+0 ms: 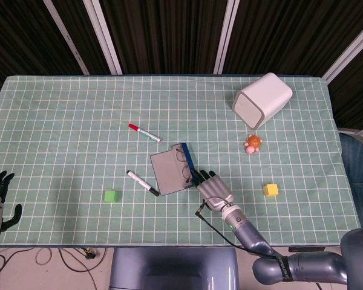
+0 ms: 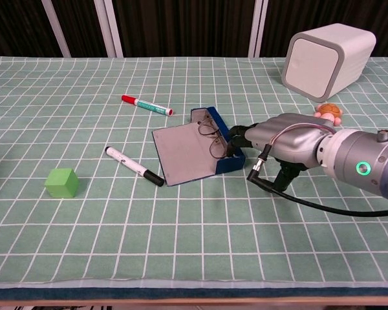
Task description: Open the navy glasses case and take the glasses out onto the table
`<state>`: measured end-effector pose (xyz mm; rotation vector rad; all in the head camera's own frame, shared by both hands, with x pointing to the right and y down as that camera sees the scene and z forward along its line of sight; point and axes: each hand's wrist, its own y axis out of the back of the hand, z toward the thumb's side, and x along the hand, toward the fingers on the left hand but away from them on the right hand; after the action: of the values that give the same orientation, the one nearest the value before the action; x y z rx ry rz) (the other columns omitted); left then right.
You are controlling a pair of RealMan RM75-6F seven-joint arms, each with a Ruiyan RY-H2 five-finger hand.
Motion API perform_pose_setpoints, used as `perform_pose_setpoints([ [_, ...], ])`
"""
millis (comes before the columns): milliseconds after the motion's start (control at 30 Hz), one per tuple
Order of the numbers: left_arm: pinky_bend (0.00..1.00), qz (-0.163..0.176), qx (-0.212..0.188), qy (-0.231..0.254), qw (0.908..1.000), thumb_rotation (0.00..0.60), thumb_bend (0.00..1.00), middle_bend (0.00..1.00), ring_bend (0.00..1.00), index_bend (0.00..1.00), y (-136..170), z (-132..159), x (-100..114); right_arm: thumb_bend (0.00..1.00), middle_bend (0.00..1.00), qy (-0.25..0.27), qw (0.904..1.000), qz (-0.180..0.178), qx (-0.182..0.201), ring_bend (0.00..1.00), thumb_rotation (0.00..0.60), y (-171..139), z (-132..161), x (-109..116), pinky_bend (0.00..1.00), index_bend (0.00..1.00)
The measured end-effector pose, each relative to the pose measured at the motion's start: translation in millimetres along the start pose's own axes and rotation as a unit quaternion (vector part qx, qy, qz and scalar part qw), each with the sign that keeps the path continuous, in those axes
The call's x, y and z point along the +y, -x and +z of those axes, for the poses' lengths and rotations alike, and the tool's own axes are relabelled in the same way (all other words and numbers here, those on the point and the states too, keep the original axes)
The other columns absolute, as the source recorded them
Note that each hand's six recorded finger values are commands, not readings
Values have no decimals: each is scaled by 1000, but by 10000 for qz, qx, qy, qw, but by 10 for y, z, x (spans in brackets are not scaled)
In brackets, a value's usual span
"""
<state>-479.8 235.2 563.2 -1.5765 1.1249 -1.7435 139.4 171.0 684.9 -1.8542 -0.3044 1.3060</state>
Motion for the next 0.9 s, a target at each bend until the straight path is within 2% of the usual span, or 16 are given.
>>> perform_pose_setpoints([
  [900,0,55,-10,-85,9999,600,456,0,0,47,-2,1,7,473,34,-173,9983,214,-514,119,600,103,-387,-22,229,223],
])
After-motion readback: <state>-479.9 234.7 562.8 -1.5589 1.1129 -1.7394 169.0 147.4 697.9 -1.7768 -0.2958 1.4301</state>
